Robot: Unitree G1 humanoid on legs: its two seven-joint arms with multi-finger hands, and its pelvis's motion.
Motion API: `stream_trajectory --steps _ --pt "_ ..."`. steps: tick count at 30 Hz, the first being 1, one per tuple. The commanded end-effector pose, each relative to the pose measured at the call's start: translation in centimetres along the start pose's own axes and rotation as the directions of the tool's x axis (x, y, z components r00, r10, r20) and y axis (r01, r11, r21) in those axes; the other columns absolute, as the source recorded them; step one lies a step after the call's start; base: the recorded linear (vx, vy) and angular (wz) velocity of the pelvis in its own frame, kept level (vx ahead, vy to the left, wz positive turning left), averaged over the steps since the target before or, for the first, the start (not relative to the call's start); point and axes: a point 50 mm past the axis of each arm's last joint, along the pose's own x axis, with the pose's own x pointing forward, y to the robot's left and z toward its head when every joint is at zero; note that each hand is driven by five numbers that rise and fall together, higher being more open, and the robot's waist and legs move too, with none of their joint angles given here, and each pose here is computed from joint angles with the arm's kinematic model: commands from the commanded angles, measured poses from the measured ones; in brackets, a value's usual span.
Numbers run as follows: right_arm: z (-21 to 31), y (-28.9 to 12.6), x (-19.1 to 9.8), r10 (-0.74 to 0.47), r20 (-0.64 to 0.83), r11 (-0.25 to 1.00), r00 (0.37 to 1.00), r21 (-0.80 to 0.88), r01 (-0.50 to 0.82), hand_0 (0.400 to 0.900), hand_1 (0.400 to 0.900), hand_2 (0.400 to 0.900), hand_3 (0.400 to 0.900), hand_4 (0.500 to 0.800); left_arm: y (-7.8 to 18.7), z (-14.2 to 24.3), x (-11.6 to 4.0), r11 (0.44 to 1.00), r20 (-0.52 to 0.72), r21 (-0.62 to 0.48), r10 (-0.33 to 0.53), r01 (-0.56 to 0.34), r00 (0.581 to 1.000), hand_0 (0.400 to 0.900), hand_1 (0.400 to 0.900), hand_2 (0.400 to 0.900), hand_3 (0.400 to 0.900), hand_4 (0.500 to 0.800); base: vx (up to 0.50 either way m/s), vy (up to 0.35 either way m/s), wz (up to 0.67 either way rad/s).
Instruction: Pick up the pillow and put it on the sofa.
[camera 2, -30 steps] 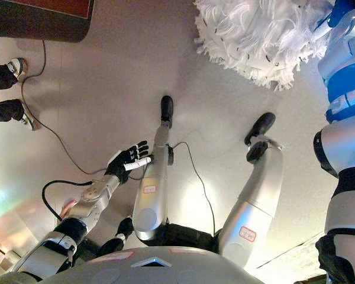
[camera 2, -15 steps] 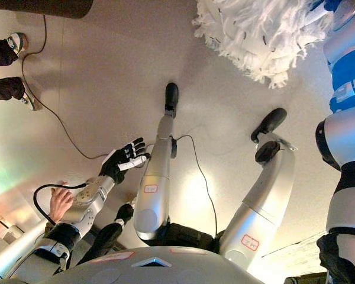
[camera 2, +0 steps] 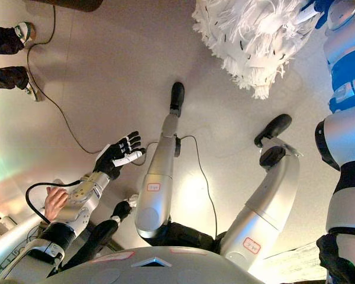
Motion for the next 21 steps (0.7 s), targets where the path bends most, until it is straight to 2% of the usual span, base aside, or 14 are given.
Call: stream_trajectory --steps 1,12,21 --pt "0.9 -5.2 -0.9 -0.212 0.078 0.977 0.974 0.025 0.210 0.400 0.400 0.400 0.400 0.500 1.5 -1.8 -2.7 0.998 -0.044 0.003 0.062 -0.061 0.997 0.900 0.900 0.900 0.900 0.800 -0.040 0.033 -0.04" --pt "0.7 -3.5 -0.7 -0.121 0.108 0.992 0.987 -0.028 0.125 0.400 0.400 0.400 0.400 0.500 1.7 -2.3 -2.3 0.998 -0.090 0.026 0.062 -0.060 0.994 0.900 0.900 0.900 0.900 0.800 -0.041 0.037 -0.17" --pt "1.4 -1.6 -1.0 -0.009 0.206 0.991 0.979 -0.132 0.037 0.400 0.400 0.400 0.400 0.500 2.1 -2.8 -2.0 0.997 -0.166 0.046 0.073 -0.066 0.984 0.900 0.900 0.900 0.900 0.800 0.005 0.059 -0.26"
